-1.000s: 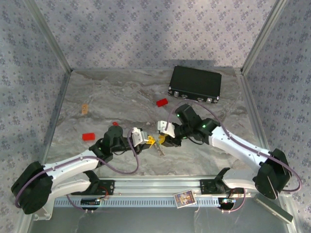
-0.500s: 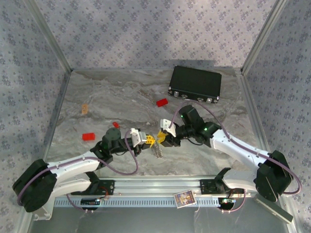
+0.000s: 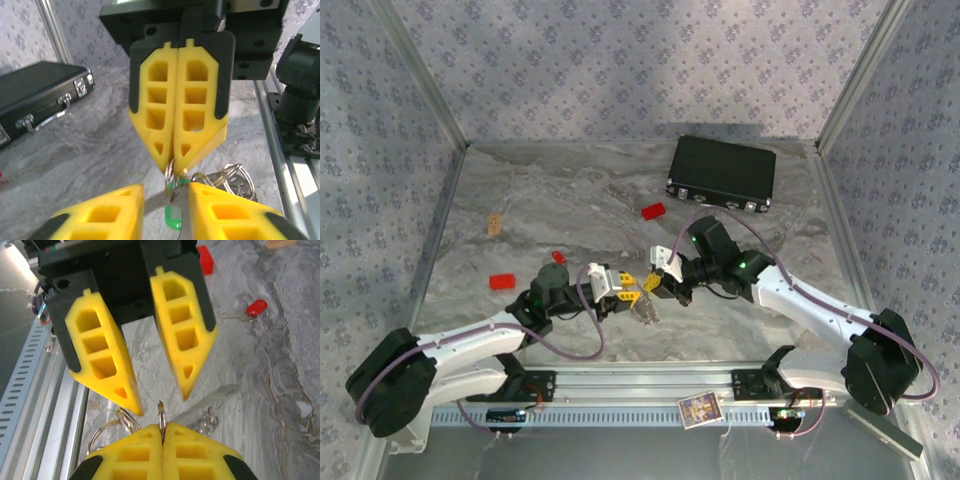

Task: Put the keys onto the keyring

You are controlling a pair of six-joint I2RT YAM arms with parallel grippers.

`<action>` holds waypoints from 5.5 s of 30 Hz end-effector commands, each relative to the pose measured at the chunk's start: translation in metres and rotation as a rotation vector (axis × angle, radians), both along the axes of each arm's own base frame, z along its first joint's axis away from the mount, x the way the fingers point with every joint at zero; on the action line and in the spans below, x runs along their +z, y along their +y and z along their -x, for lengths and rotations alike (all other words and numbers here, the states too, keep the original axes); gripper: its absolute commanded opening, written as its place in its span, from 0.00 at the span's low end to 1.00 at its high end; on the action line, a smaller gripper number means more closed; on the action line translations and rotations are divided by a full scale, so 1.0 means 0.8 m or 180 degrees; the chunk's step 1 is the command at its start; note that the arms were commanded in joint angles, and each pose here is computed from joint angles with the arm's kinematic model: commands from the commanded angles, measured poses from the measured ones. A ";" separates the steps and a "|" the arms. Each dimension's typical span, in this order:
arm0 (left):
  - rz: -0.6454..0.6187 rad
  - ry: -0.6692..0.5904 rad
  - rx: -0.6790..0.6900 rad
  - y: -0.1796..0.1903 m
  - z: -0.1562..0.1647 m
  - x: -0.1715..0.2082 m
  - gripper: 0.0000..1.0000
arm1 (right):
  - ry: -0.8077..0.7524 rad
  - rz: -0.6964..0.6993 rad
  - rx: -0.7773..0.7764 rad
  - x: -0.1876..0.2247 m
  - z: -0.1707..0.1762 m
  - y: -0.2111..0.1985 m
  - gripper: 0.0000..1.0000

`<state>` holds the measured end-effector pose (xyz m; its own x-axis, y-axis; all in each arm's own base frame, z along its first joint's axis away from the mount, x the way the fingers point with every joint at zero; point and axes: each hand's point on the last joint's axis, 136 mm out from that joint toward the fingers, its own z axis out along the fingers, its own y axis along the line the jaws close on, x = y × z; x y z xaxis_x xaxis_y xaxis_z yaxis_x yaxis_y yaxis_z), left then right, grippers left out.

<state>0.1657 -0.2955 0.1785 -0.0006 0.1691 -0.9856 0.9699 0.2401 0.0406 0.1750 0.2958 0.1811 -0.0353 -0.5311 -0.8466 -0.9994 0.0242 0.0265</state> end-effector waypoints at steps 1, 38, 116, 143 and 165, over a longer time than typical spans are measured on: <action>-0.0146 -0.0074 -0.0011 -0.002 -0.002 0.014 0.30 | -0.0174 0.0257 0.0070 0.007 0.000 -0.003 0.00; -0.0043 -0.0116 -0.0238 -0.011 0.008 0.019 0.00 | -0.0114 0.0135 -0.0083 0.012 0.001 -0.006 0.28; -0.0044 -0.0175 -0.0109 -0.010 -0.001 0.022 0.21 | -0.0176 -0.0029 -0.0095 0.014 -0.005 0.007 0.00; -0.0029 -0.0138 -0.0148 -0.008 0.005 0.022 0.00 | -0.0360 0.0356 0.0103 0.027 0.006 0.007 0.21; 0.0267 -0.0119 -0.0222 -0.014 0.008 0.024 0.00 | -0.0031 -0.0406 -0.0086 0.026 -0.004 -0.013 0.32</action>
<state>0.1634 -0.3027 0.1791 0.0049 0.1464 -0.9892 0.9777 0.2068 0.0354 0.1807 0.2815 0.1958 -0.0352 -0.4508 -0.8920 -0.9974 0.0717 0.0031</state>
